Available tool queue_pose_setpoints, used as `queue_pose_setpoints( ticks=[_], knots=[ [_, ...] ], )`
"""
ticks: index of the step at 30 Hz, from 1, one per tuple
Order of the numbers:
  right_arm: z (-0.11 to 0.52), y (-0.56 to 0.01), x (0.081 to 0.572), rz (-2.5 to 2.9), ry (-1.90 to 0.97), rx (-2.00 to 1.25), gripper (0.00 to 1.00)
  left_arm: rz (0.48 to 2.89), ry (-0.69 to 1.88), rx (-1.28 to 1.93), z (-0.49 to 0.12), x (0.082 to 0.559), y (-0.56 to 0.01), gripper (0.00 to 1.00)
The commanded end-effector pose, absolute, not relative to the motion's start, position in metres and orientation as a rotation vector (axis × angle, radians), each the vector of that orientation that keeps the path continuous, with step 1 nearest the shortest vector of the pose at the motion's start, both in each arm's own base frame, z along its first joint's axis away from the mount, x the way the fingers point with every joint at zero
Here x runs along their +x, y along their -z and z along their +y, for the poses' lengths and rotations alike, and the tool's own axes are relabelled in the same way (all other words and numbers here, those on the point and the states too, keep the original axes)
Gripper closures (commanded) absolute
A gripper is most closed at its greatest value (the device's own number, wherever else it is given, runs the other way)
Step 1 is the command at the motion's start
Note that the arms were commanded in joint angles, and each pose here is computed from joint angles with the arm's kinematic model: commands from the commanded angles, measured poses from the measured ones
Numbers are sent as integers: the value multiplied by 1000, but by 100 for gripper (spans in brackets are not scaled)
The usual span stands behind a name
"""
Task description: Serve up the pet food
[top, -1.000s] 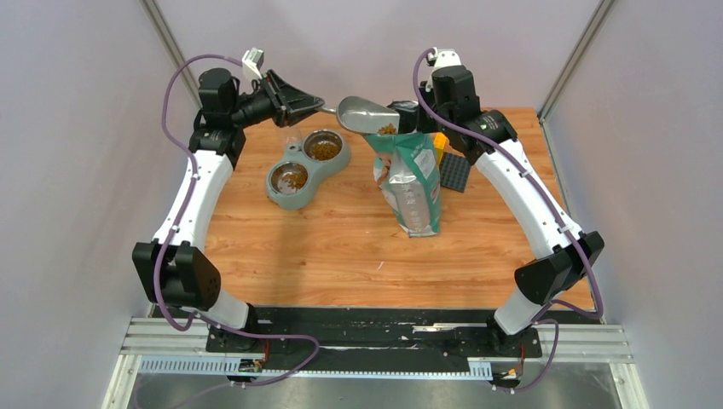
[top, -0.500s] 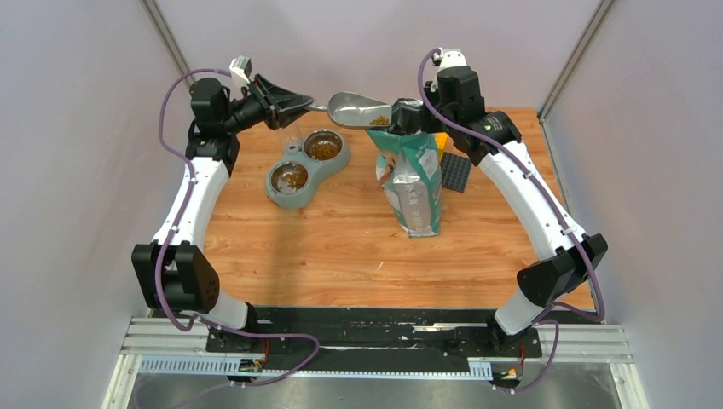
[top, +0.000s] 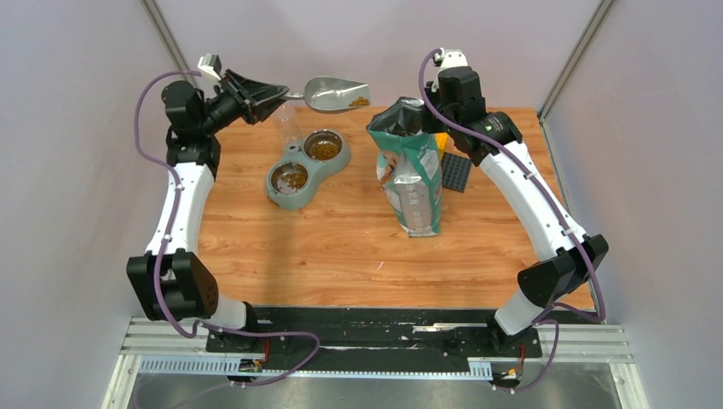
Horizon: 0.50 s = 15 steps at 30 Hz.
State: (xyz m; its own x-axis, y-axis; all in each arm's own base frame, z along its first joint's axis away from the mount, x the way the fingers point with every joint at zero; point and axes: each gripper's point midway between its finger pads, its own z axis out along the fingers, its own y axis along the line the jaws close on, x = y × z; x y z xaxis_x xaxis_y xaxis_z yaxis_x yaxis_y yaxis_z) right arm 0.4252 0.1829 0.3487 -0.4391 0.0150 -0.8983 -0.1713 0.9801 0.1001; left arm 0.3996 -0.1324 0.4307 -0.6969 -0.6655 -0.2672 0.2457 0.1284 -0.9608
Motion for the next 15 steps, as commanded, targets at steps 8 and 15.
queue_pose_setpoints(
  ticks=[8, 15],
  knots=[
    [173, -415, 428, 1809, -252, -42, 100, 1593, 1516, -479, -69, 371, -433, 100],
    [170, -412, 430, 1815, -248, -45, 100, 1646, 1329, -518, -21, 358, -380, 100]
  ],
)
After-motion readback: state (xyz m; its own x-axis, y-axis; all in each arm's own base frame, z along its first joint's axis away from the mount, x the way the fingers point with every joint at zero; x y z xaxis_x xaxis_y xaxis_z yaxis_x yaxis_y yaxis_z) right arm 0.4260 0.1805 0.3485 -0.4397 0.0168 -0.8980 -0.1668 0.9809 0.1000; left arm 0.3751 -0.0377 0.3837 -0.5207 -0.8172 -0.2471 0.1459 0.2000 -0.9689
